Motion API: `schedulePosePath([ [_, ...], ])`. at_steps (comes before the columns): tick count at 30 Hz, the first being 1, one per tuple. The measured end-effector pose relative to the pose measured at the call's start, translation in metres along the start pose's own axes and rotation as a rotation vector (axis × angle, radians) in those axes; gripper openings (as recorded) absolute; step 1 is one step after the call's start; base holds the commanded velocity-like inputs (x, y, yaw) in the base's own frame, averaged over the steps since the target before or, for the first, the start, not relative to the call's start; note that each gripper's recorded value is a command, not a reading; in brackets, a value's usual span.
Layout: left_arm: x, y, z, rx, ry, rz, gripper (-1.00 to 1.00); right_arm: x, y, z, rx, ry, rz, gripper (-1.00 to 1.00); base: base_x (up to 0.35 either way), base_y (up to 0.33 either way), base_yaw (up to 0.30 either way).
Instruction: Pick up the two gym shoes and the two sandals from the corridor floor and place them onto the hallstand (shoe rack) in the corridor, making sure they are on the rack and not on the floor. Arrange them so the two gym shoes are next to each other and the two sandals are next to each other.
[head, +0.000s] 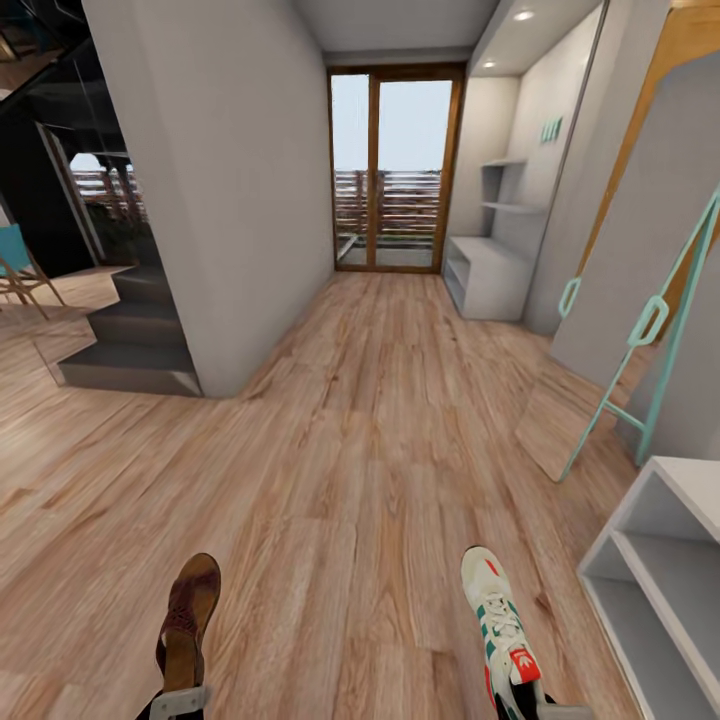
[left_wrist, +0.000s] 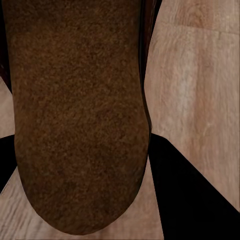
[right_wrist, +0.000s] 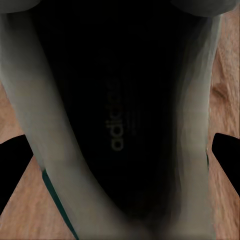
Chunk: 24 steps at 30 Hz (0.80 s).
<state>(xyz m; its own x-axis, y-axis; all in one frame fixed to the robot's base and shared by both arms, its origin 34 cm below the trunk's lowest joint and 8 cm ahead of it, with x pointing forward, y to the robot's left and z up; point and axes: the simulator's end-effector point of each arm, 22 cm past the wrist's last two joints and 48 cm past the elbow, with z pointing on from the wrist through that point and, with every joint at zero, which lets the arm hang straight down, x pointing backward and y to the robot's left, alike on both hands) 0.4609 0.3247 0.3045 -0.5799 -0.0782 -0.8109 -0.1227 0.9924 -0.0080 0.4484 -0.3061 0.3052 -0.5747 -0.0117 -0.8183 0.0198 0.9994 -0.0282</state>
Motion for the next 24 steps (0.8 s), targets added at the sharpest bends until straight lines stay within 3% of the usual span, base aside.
schedulePosePath([
  [24, 0.0007, -0.0009, -0.0002, 0.001, 0.001, -0.001, -1.00, 0.0000, -0.0019, 0.0000, 0.005, 0.000, 0.000, -1.00, 0.336, 0.101, 0.000],
])
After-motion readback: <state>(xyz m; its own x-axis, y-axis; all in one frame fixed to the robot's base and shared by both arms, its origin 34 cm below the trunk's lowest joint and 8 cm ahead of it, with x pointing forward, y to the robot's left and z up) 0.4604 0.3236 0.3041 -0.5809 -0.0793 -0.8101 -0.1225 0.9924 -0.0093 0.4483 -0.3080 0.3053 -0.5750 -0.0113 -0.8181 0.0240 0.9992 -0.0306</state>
